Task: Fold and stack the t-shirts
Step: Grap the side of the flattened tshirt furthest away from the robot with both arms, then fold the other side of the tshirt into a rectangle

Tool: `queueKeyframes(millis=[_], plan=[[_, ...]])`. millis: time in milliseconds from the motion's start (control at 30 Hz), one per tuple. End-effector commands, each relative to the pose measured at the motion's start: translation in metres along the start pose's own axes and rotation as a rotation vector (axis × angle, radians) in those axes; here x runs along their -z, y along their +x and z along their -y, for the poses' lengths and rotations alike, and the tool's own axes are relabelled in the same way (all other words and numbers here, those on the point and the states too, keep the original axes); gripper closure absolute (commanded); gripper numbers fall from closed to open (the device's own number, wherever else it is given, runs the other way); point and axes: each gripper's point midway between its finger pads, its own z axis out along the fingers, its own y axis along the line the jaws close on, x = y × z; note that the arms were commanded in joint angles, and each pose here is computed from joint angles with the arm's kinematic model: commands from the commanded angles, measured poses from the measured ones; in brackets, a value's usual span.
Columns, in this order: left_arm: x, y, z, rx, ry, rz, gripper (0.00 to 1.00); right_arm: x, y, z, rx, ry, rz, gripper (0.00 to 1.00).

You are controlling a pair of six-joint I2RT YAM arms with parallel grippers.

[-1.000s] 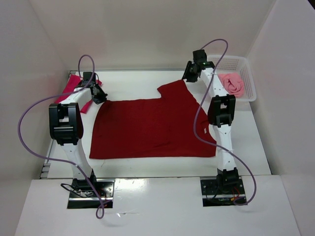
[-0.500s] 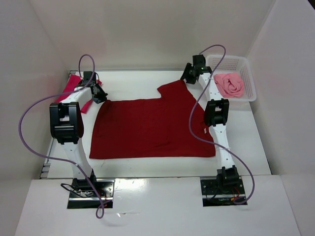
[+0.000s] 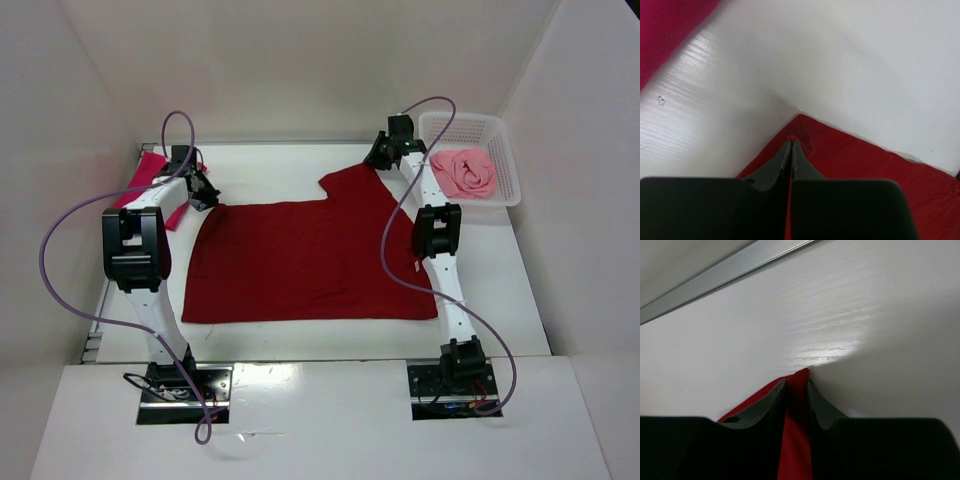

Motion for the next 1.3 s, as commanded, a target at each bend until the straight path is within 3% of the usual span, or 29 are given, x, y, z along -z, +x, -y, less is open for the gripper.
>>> queueKeyframes(millis=[0,100,233,333,467,500,767,967,1000,1267], plan=[[0.0,-0.013,0.008,-0.007,0.009,0.034,1.0,-0.004,-0.002,-0.012,-0.005,-0.029,0.025,0.73],[0.0,-0.013,0.008,-0.007,0.009,0.034,1.0,-0.003,-0.008,-0.015,-0.002,-0.033,0.048,0.85],[0.002,-0.012,0.007,-0.007,0.008,0.034,1.0,0.031,-0.036,-0.041,0.027,-0.065,0.097,0.99],[0.013,-0.018,0.01,-0.019,0.016,0.061,1.0,0.067,-0.049,-0.057,0.087,-0.072,0.096,1.0],[0.03,-0.025,0.008,-0.031,0.026,0.089,1.0,0.151,-0.078,-0.073,0.125,-0.099,0.096,1.0],[0.031,-0.024,0.007,-0.031,0.027,0.092,1.0,0.141,-0.056,-0.057,0.103,-0.09,0.012,1.0],[0.049,-0.012,0.006,-0.027,0.072,0.068,1.0,0.162,0.003,-0.004,0.025,-0.045,-0.093,1.0],[0.078,-0.004,-0.011,0.007,0.099,0.051,1.0,0.205,0.035,0.01,0.024,-0.005,-0.081,1.0],[0.079,0.006,-0.02,0.017,0.09,0.026,1.0,0.228,0.03,0.002,0.025,-0.012,-0.044,1.0],[0.107,0.04,-0.049,0.08,0.118,-0.05,1.0,0.281,0.11,0.039,-0.036,0.068,-0.079,1.0]])
